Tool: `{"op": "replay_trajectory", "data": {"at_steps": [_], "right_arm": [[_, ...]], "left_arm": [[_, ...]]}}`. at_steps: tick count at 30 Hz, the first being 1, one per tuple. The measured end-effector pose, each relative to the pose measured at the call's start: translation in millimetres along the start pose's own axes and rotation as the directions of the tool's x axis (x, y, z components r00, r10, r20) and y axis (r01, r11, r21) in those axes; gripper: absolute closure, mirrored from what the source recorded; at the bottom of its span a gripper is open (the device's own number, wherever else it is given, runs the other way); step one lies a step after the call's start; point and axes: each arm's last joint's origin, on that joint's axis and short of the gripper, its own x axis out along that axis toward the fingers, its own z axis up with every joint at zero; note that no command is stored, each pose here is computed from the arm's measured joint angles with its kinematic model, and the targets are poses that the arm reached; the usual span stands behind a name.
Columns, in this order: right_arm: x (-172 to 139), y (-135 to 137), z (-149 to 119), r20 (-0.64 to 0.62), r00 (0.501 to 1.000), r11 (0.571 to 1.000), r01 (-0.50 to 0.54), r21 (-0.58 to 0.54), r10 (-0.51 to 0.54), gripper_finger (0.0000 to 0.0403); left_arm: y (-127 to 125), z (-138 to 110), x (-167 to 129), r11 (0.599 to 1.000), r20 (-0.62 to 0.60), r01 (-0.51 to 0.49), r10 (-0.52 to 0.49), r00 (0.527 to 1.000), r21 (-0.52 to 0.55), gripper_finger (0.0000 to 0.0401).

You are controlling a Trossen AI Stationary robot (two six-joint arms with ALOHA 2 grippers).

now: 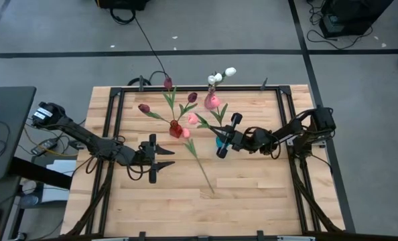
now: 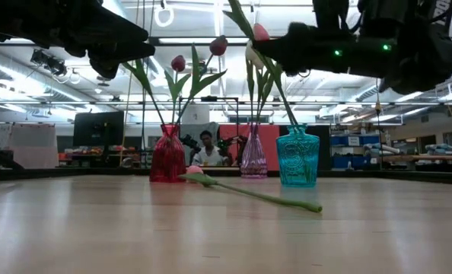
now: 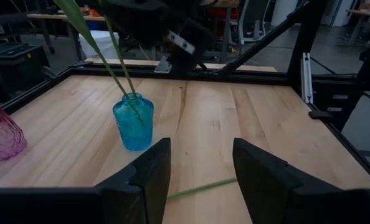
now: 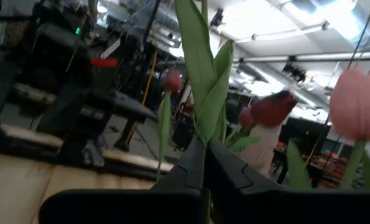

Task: Sort flowers into vase by color
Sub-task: Put the pink tulip into the blue vase

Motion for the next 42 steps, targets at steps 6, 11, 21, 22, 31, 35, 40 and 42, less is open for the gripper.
{"op": "replay_trajectory", "data": {"at_steps": [6,11,21,22,31,35,40,42], "right_arm": [[-17,1,-11,-0.056,0.998,0.999,-0.029,0.044,0.032,0.0360],[-30,6,-15,-0.108,0.994,0.997,-0.012,0.071,0.019,0.0338],[-54,23,-10,-0.235,0.965,0.990,0.134,0.051,-0.119,0.0282],[-57,25,-9,-0.245,0.961,0.988,0.145,0.048,-0.129,0.0278],[-76,50,1,-0.292,0.952,0.980,0.139,0.146,-0.091,0.0270],[-75,68,-2,-0.350,0.936,0.973,0.044,0.225,0.039,0.0270],[-51,95,0,-0.498,0.840,0.956,-0.075,0.285,0.214,0.0272],[-37,101,6,-0.559,0.788,0.947,-0.094,0.306,0.258,0.0272]], "left_arm": [[0,0,0,1.000,-0.001,0.000,0.000,1.000,0.000,0.0224],[0,-1,0,1.000,-0.006,-0.001,0.001,1.000,0.002,0.0224],[0,-1,0,1.000,-0.008,-0.001,0.001,1.000,0.004,0.0223],[0,-1,0,1.000,-0.008,-0.001,0.001,1.000,0.004,0.0223],[0,-1,0,1.000,-0.008,-0.001,0.001,1.000,-0.002,0.0223],[0,-1,0,1.000,-0.008,-0.001,0.001,1.000,-0.002,0.0224],[0,-1,0,1.000,-0.007,-0.002,0.002,1.000,-0.008,0.0224],[0,-1,0,1.000,-0.007,-0.002,0.002,1.000,-0.014,0.0224]]}}
